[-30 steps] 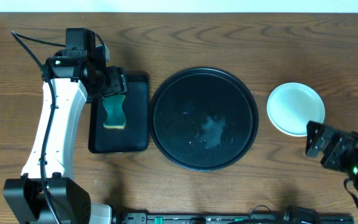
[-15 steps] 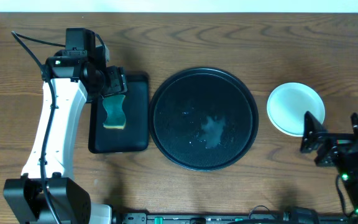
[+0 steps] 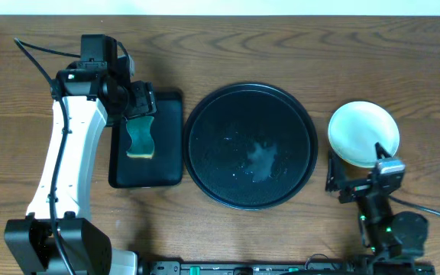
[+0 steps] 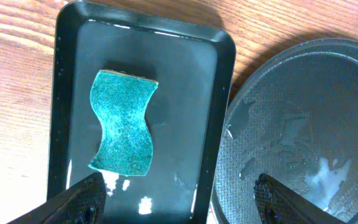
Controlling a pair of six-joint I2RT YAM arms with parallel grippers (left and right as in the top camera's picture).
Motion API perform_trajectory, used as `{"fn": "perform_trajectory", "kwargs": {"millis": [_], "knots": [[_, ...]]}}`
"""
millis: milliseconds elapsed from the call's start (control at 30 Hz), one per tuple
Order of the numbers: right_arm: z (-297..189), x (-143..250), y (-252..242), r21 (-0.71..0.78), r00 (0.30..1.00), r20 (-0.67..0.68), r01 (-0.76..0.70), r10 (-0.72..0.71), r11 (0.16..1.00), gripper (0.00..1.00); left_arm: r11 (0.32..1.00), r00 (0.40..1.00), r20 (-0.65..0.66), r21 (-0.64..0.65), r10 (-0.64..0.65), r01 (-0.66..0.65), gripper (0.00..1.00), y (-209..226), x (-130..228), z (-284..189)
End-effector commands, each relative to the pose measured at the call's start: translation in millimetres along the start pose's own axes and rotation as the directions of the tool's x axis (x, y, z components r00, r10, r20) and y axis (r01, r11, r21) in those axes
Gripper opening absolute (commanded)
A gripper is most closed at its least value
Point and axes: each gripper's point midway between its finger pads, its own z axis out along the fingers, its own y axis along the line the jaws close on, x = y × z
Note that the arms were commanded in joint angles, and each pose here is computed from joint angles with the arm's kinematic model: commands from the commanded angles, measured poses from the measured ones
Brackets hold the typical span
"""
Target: Clean dirty plates on tray and stack at the side
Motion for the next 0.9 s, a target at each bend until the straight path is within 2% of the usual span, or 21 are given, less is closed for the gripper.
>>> {"fn": "perform_trajectory", "kwargs": {"millis": [0,233,867], "knots": [[1.2,21.2,4.5,-0.025,1.0,0.025,0.018,-0.017,1.0,0.99,1.0,1.0,-0.004,0.008,0.01,-0.01,0.77,-1.8,-0.1,0.3],[-1.0,42.5,2.2,-0.013,1.0,-0.02,0.009,-0.01,1.0,0.99,1.0,1.0,-0.005,0.008,0.01,-0.01,0.77,-1.8,0.0,0.3],[-1.6,41.2,4.3,-0.023,1.0,-0.014,0.011,-0.011,1.0,0.99,1.0,1.0,-0.005,0.008,0.01,-0.01,0.77,-1.8,0.0,0.3]]}}
